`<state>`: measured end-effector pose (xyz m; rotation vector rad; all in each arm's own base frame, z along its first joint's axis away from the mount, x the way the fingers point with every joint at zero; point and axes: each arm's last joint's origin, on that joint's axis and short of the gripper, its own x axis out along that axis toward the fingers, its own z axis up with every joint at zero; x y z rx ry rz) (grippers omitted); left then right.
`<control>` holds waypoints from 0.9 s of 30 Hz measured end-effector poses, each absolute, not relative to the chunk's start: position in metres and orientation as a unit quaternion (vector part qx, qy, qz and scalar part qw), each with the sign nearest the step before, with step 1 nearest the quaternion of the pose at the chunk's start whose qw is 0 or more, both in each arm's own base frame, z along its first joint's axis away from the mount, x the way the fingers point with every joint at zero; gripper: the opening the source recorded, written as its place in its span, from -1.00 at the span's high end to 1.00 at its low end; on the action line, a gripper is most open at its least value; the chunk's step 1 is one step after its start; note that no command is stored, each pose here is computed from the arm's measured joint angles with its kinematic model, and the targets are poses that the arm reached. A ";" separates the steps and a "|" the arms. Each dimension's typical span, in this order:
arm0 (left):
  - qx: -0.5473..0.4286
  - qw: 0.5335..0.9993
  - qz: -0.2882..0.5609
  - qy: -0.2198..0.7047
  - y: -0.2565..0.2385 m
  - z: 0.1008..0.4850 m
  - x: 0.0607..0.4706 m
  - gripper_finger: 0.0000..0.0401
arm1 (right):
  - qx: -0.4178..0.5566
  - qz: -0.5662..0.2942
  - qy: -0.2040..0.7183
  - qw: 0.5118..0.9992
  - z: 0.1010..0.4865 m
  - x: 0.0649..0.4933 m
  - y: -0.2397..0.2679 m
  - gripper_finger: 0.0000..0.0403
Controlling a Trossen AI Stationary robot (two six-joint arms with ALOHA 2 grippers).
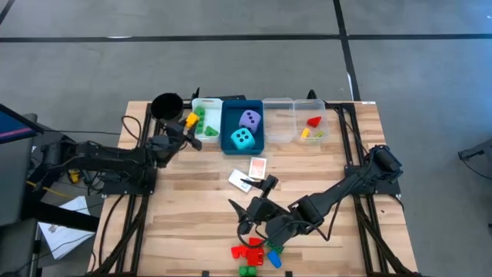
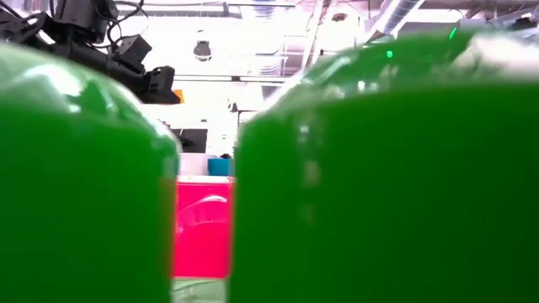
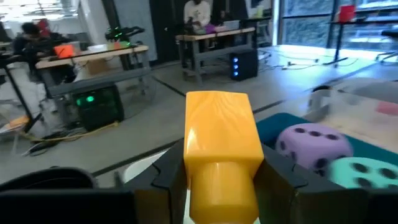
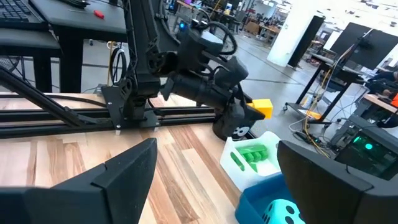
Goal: Pick & Place Toys
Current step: Put the large yellow game piece into the white bin, then put the large red game piece into the white bin
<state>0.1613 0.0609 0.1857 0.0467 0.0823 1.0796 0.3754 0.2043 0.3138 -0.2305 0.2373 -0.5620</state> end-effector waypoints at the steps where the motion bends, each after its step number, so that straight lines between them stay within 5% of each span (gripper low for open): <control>1: 0.022 0.856 0.515 0.042 0.065 0.185 0.161 0.39 | -0.113 -0.277 0.117 0.947 0.314 0.376 0.204 -0.62; 15: 0.012 0.858 0.511 0.059 0.104 0.177 0.150 0.37 | -0.111 -0.273 0.120 0.948 0.311 0.382 0.198 -0.62; 27: 0.008 0.864 0.499 0.058 0.109 0.173 0.153 -0.29 | -0.101 -0.263 0.121 0.952 0.310 0.384 0.195 -0.62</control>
